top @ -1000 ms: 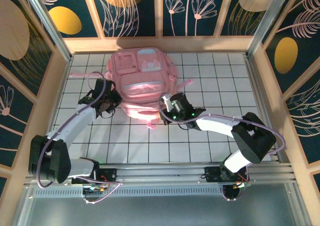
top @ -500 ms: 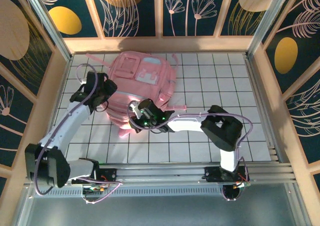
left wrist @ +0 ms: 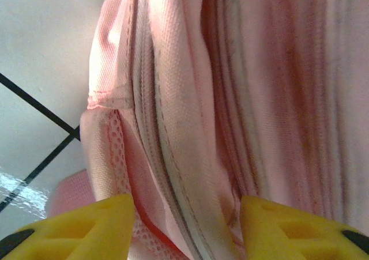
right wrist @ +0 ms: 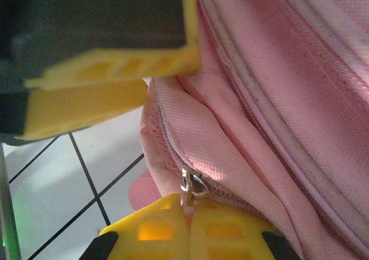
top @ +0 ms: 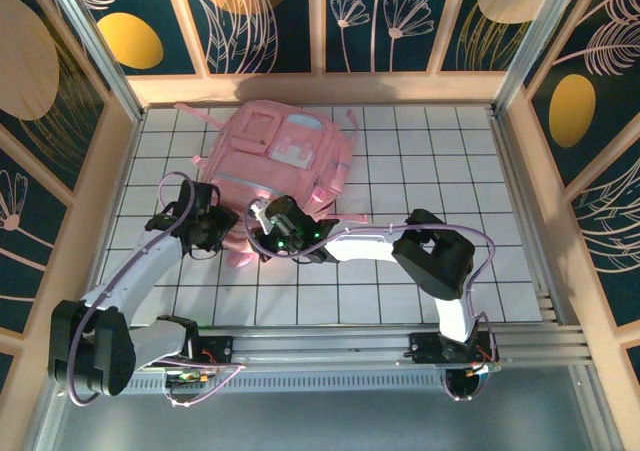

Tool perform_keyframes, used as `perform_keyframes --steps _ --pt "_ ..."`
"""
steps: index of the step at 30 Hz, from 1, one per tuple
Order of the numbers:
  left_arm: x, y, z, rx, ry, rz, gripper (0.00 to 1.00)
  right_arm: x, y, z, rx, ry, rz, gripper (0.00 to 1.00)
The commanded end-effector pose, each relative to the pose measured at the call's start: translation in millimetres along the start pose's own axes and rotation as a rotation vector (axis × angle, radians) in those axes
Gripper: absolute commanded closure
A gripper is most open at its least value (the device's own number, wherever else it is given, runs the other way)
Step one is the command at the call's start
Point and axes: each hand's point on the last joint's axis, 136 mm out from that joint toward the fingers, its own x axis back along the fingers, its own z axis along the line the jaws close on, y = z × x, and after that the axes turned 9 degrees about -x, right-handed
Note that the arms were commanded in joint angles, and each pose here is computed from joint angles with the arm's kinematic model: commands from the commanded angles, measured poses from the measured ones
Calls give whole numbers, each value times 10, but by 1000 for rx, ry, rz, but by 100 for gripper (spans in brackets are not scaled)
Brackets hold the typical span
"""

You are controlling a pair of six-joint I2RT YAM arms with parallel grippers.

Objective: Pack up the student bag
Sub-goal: Zip the student bag at the top-center of the table.

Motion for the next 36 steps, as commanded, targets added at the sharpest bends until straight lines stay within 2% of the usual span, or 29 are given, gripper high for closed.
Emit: perform_keyframes --steps 1,4,6,9,17,24,28,32,36 --pt "-118 -39 -93 45 -44 37 50 -10 148 17 15 -10 -61 100" --pt "-186 -18 -123 51 -48 38 56 -3 121 0 18 -19 -55 100" --pt "-192 14 -134 52 -46 24 67 7 96 -47 19 -40 -48 100" --pt "-114 109 -186 42 -41 -15 78 44 22 -154 21 -86 -39 100" --pt "125 338 -371 19 -66 -100 98 184 -240 -383 -4 -154 -16 100" --pt "224 413 -405 5 -74 -132 100 287 -280 -444 -22 -156 -8 100" --pt "195 368 -390 6 -99 -124 100 252 -211 -251 -50 -12 81 100" --pt "120 310 -363 7 -104 -98 100 200 -16 -67 -26 24 136 100" --pt "119 335 -316 -10 -80 -116 100 208 181 -33 -69 -8 165 100"
